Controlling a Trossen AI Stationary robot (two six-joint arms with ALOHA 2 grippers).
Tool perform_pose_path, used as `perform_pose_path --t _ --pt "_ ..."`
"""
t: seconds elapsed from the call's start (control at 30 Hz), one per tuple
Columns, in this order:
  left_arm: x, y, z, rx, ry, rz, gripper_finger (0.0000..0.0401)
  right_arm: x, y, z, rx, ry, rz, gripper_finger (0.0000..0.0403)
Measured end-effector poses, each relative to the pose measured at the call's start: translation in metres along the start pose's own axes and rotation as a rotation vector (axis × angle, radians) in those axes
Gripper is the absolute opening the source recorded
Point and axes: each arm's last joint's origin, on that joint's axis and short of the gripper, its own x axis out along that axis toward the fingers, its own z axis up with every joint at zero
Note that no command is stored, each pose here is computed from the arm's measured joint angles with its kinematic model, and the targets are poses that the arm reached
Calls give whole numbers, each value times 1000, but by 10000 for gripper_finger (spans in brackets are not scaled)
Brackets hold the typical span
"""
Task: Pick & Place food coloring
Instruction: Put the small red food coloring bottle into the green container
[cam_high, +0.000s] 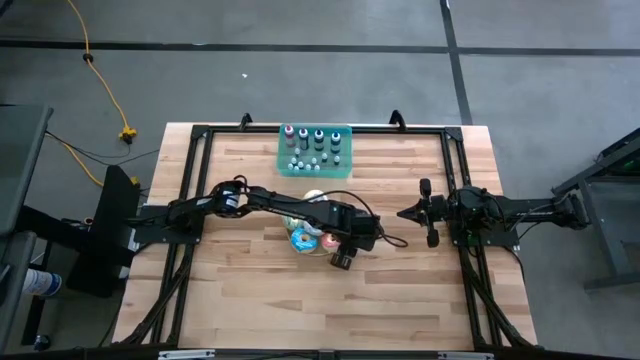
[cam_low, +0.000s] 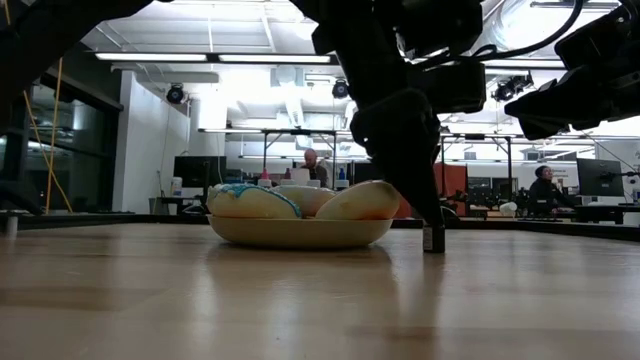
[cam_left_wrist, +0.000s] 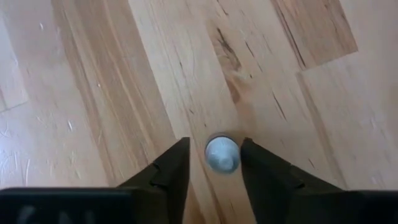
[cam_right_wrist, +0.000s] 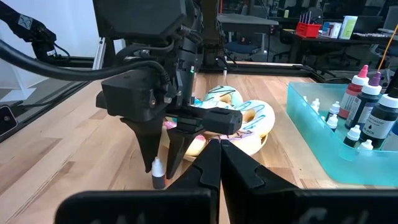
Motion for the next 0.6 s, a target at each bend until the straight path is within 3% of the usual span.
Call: perform_pose_path --t 0.33,0.6 --pt "-1 0 0 0 5 -2 40 0 0 0 0 0 0 0" --pt "-3 0 0 -1 10 3 33 0 0 0 0 0 0 0"
